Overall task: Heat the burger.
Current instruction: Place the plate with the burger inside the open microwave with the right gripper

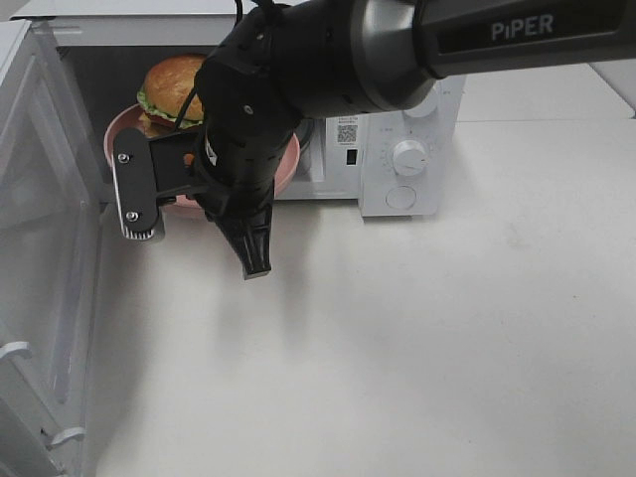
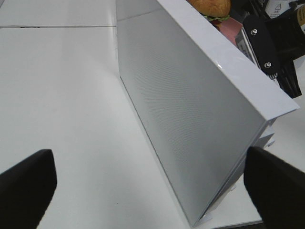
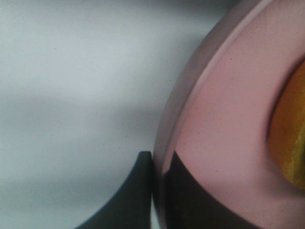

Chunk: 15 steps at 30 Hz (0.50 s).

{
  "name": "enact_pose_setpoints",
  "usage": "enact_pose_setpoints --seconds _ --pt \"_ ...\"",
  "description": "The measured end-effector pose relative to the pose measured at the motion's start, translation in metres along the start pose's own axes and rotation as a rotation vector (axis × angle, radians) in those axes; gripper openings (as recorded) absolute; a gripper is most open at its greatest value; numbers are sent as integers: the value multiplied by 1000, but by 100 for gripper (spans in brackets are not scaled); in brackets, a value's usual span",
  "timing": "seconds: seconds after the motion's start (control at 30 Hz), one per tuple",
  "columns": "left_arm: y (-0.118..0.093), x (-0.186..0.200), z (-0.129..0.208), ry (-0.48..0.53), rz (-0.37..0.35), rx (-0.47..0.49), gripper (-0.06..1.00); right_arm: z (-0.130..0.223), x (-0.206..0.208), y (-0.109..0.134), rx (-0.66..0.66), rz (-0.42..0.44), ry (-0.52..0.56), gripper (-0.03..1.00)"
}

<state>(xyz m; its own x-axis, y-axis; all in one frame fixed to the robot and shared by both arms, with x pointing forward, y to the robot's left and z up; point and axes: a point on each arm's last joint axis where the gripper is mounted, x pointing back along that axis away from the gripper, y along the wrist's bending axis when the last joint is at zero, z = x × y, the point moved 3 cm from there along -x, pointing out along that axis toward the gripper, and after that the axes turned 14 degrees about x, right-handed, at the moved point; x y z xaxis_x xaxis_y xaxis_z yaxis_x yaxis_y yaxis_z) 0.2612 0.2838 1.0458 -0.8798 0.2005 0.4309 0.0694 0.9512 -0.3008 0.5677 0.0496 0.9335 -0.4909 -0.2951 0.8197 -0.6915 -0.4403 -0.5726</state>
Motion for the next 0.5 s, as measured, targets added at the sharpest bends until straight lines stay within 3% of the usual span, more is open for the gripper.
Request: enact_pose_setpoints --seconds 0.5 --pt "0 0 0 0 0 0 99 -5 -13 -9 -11 13 -3 4"
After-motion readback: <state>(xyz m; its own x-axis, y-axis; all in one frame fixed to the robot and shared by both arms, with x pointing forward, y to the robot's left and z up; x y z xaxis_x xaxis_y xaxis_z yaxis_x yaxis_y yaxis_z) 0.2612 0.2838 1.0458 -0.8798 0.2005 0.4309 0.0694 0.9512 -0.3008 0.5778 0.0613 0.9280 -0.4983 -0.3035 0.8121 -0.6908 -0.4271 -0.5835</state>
